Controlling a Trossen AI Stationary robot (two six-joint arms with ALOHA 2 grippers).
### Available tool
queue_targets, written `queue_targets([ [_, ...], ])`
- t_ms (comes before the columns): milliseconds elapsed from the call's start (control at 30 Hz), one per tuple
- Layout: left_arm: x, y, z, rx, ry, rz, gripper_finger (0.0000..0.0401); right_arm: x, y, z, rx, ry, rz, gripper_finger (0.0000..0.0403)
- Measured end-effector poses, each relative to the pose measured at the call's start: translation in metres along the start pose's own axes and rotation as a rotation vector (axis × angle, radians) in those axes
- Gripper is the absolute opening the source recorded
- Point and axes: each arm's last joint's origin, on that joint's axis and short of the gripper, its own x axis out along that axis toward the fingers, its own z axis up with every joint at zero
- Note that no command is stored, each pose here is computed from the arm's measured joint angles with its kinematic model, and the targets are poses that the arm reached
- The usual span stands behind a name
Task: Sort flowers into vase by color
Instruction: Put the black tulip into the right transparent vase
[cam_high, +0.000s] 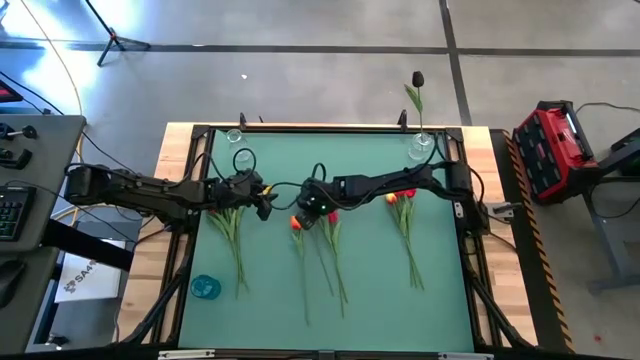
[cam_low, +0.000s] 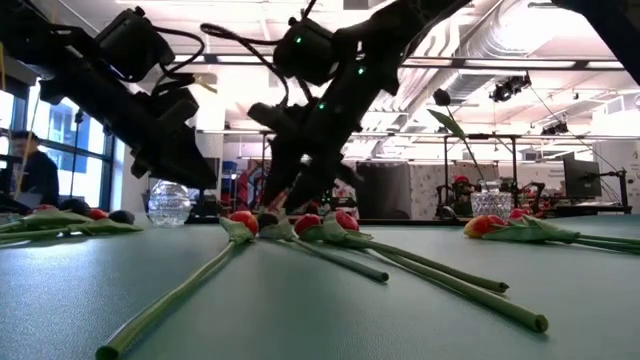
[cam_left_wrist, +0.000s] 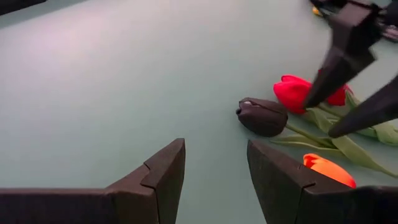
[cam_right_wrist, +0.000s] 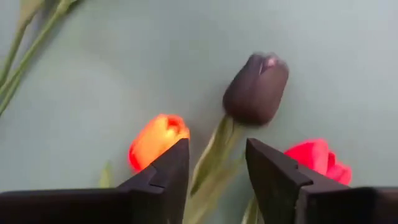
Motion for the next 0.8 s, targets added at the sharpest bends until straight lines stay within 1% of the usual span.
queue_targets([
  [133, 0.0, 0.001, 0.001, 0.001, -0.011, 0.001, 0.0163, 0.019, -0.01, -0.007, 0.021, 0.031, -0.048, 0.0156],
  [267, 0.0, 0.001, 0.002, 0.0, -0.016, 0.0, 0.0163, 0.022, -0.011, -0.006, 0.026, 0.032, -0.039, 0.0155],
  [333, 0.0, 0.001, 0.002, 0.005, -0.016, 0.0, 0.0163, 0.023, -0.01, -0.006, 0.015, 0.029, -0.018, 0.0148],
  [467, 0.0, 0.001, 0.003, 0.014, -0.024, 0.004, 0.0163, 0.026, -0.008, -0.006, -0.021, 0.047, 0.04, 0.0109],
  [667, 0.0, 0.0, 0.004, 0.011, -0.038, 0.001, 0.0163, 0.027, -0.013, -0.003, -0.052, 0.063, 0.066, 0.0019],
  [733, 0.0, 0.0, 0.004, 0.011, -0.039, 0.001, 0.0163, 0.027, -0.013, 0.0, -0.054, 0.045, 0.076, 0.0006],
  [800, 0.0, 0.0, 0.004, 0.011, -0.038, 0.001, 0.0163, 0.027, -0.013, 0.001, -0.06, 0.03, 0.089, 0.0011],
])
